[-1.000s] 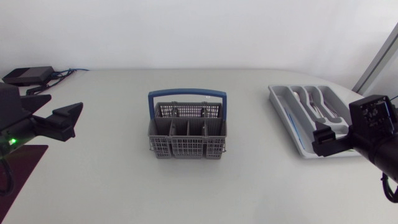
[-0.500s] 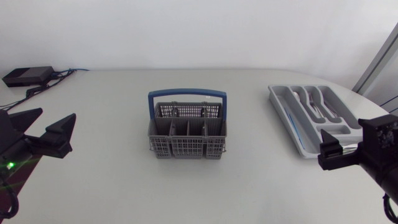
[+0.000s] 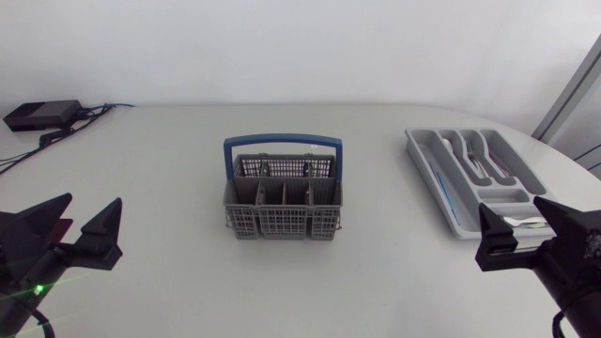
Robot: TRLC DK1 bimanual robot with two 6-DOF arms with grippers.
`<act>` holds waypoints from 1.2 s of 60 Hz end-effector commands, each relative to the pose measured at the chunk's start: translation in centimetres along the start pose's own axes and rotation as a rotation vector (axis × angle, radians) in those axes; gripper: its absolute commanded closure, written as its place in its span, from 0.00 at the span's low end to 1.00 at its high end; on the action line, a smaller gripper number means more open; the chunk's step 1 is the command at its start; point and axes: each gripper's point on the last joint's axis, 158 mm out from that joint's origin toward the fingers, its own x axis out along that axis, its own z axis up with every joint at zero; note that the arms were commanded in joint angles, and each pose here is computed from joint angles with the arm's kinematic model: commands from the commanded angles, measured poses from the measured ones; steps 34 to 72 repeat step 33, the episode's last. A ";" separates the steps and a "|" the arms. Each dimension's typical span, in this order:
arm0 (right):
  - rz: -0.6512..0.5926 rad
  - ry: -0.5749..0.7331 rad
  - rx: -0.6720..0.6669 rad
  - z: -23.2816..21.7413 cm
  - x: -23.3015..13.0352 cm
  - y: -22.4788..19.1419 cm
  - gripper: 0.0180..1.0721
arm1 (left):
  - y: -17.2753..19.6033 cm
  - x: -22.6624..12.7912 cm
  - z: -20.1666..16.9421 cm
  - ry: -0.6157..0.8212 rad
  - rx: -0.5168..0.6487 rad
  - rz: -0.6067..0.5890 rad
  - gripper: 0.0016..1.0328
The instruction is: Unload the cutlery basket into the drawer organizer.
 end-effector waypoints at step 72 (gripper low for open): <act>0.036 -0.112 0.175 -1.1 -0.3 0.8 0.05 | -0.3 -0.2 -2.9 -0.057 -0.076 0.023 0.04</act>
